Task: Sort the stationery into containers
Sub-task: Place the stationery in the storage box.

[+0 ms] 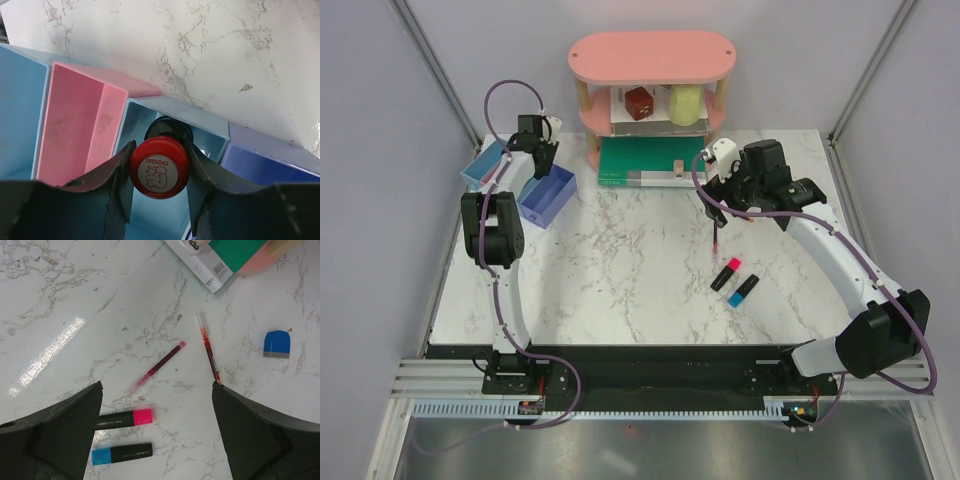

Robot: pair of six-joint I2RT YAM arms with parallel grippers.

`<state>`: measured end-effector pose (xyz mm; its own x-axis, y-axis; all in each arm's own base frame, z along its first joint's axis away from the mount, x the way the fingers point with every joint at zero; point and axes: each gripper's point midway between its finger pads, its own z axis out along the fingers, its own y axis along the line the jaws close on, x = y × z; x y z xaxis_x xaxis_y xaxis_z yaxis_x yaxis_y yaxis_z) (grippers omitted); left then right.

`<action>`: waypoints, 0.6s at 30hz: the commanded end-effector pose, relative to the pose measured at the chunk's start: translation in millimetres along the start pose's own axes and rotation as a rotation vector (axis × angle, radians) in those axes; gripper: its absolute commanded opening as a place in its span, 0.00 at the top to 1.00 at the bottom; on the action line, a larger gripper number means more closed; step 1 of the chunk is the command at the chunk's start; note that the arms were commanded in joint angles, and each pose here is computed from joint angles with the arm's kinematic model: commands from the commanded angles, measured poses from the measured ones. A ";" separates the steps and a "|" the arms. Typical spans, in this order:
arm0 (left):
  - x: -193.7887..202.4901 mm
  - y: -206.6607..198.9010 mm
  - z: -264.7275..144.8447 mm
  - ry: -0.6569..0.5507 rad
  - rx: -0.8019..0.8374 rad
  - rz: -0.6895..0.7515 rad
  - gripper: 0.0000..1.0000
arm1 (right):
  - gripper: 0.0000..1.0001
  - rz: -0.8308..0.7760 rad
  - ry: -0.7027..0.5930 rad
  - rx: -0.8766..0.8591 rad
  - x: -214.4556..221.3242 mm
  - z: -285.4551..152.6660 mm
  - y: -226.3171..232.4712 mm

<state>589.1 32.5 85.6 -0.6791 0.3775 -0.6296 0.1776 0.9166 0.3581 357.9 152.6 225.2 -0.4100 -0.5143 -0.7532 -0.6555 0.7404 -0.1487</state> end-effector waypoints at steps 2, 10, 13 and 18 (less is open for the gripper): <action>-13.1 3.8 -2.4 -0.028 -0.009 -0.025 0.51 | 0.02 0.006 -0.018 0.001 -4.4 3.1 -1.9; -13.9 3.2 -5.3 -0.032 -0.002 -0.023 0.29 | 0.02 0.006 -0.012 -0.001 -1.7 3.2 -1.0; -16.8 4.4 -9.0 -0.040 -0.002 -0.024 0.29 | 0.02 0.004 -0.014 -0.002 -2.2 2.8 -0.8; -19.6 -0.1 -26.1 -0.058 0.026 -0.017 0.29 | 0.02 0.006 -0.015 0.003 -2.7 1.9 -2.0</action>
<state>593.1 34.7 92.1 -0.6675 0.3755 -0.6429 0.1640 0.9165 0.3650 357.7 152.5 222.7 -0.4146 -0.5160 -0.7496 -0.6564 0.7401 -0.1464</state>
